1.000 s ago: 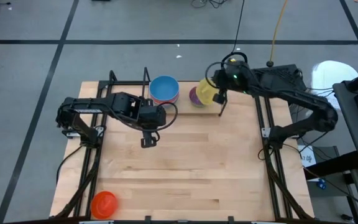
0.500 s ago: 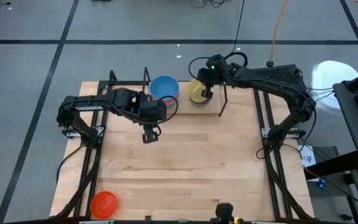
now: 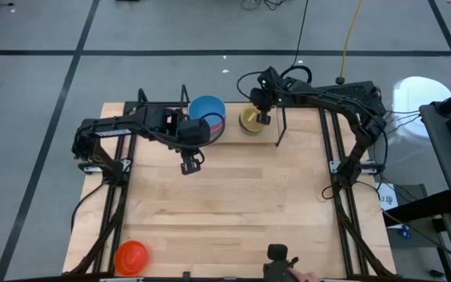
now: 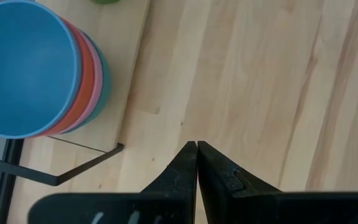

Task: Place and stack bowls onto a shelf
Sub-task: Stack the yellow bowl on top of the violet bowl on the shelf, then stack the light orange bowl on top of the yellow bowl on the shelf

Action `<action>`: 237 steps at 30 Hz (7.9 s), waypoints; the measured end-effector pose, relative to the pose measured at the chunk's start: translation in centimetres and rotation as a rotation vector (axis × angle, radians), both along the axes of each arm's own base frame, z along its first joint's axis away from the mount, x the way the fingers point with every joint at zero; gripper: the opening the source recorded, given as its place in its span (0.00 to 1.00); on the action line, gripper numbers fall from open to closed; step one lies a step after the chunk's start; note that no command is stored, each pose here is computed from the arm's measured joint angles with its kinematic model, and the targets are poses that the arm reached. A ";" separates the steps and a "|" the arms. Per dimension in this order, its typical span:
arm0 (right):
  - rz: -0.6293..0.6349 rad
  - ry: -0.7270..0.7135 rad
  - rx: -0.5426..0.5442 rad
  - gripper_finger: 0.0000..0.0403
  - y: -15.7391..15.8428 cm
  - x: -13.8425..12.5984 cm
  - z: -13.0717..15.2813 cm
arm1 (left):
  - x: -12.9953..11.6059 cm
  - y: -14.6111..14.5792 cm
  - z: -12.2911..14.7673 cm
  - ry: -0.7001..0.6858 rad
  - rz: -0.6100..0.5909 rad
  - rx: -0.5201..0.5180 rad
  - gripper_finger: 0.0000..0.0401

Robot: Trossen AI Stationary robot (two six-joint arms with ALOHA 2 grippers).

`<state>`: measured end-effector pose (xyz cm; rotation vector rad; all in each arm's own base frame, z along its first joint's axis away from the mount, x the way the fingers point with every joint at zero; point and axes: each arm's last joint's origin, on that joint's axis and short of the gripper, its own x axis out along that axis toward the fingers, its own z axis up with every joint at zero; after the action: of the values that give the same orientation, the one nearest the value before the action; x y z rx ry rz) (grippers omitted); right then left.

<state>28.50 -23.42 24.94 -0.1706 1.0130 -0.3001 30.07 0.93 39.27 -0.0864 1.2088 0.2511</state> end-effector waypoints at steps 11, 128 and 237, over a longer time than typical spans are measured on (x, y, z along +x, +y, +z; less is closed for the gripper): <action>0.063 0.055 -0.034 0.00 -0.3 0.2 -0.9 | 0.0 0.8 0.0 0.000 0.028 0.000 0.05; -0.044 -0.263 -0.392 0.00 11.7 -12.5 16.4 | -11.9 -26.0 -17.6 0.518 1.304 -0.481 0.20; -0.055 -0.323 -0.447 0.00 14.3 -16.2 18.1 | 11.7 15.3 -3.8 -0.345 -0.080 0.002 0.01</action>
<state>12.30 -9.14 43.04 -0.4835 0.6196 -0.5835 41.80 16.19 35.46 -0.0761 0.8666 0.1595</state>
